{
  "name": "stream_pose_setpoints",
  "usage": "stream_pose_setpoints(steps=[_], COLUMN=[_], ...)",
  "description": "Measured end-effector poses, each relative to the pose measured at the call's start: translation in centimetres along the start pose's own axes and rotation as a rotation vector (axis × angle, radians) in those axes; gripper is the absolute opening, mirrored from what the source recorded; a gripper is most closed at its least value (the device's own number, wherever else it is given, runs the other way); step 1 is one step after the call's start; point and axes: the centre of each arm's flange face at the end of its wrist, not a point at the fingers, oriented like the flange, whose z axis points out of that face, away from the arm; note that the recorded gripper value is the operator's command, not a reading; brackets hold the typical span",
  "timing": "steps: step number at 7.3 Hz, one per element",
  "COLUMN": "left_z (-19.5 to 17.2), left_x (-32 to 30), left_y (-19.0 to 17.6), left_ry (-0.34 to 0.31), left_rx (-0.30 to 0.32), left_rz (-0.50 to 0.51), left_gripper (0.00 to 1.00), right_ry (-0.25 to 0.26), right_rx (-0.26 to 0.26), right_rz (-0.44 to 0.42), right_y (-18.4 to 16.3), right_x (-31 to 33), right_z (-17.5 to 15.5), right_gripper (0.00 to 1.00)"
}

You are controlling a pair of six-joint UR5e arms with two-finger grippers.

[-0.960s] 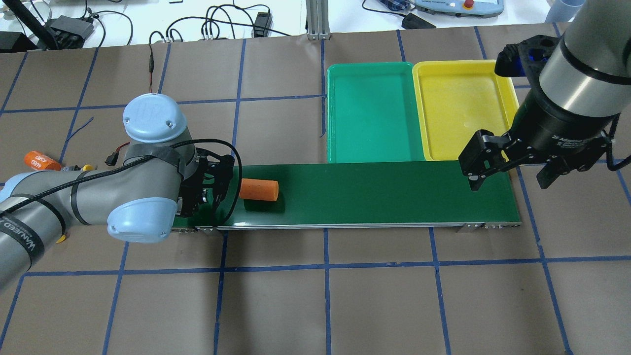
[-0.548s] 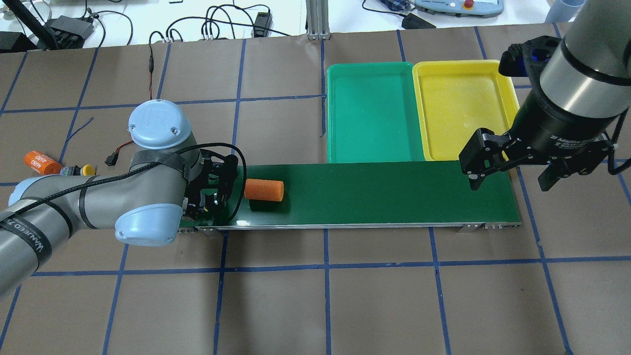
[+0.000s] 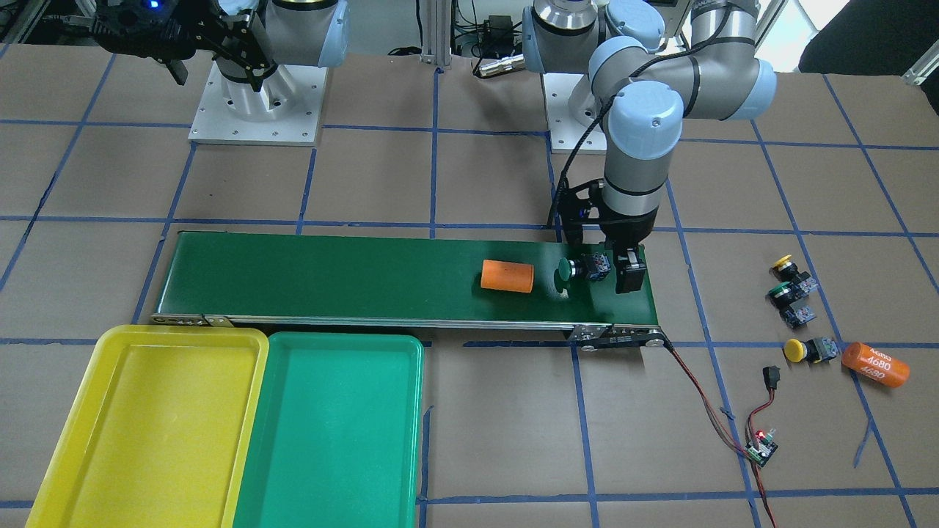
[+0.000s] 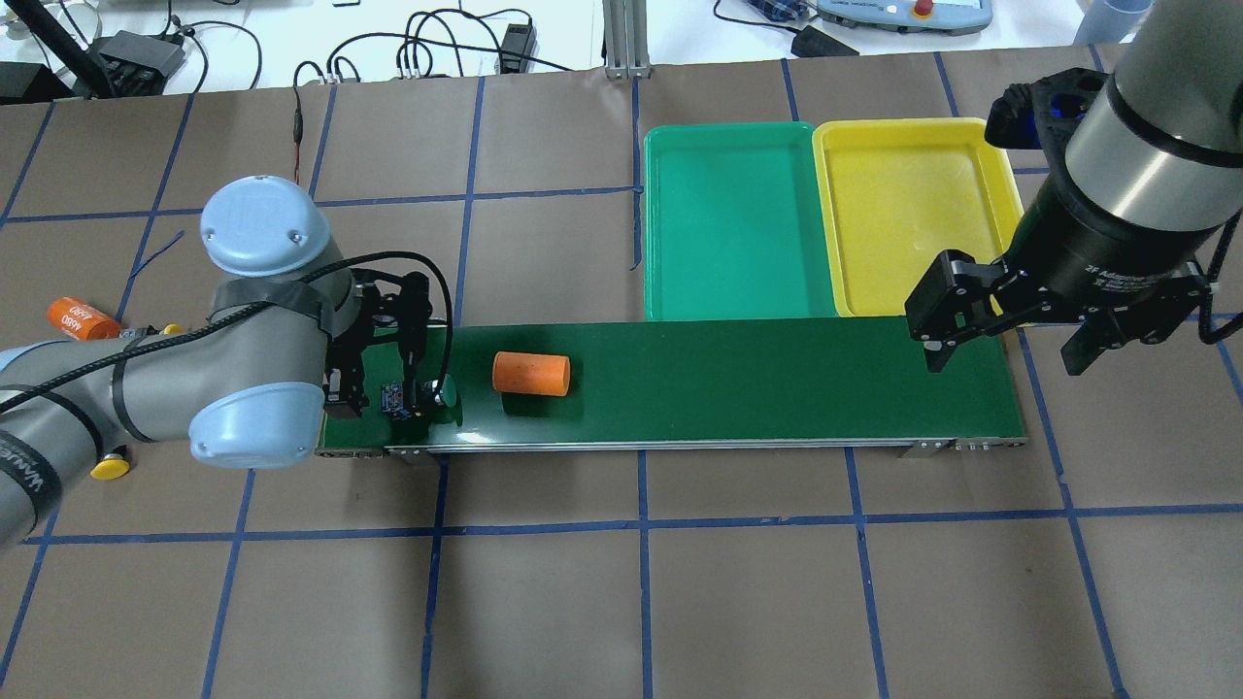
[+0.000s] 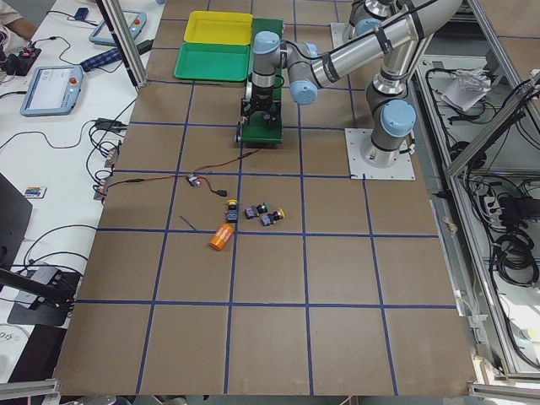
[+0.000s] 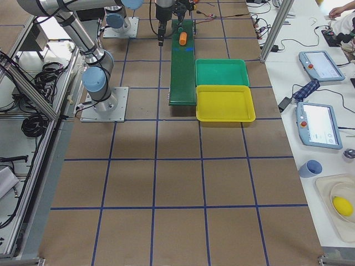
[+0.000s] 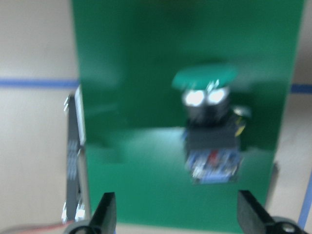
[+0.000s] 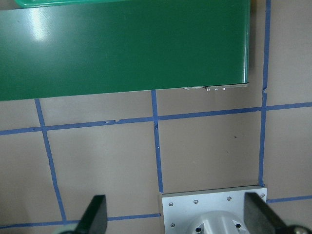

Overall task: Sort buttons by color to trays
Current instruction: 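Place the green button on the belt with the left gripper, then return the left gripper to the pile and grasp a yellow button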

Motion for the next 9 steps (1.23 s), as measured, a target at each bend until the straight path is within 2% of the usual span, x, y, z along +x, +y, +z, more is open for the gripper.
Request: stream_pose_setpoints(steps=[2,4,7,9], left_z=[1.4,2.9,6.6,10.7], left_x=[-3.2,-6.9,-12.6,-14.4], left_y=[7.7,13.1,20.0,23.4], left_ry=[0.005,-0.014,-0.010,0.023], left_rx=[-0.004,0.008,0.035,0.079], left_rz=[-0.108,-0.179,-0.181,-0.204], left_gripper=[0.87,0.87,0.85,0.82], right_ry=[0.000,-0.001,-0.004,-0.003], right_rx=[0.001,-0.002,0.012,0.007], right_rz=[0.001,0.015,0.029,0.032], right_y=[0.0,-0.2,-0.7,-0.8], right_x=[0.0,0.1,0.3,0.4], right_z=[0.0,0.1,0.3,0.6], right_gripper=[1.00,1.00,1.00,1.00])
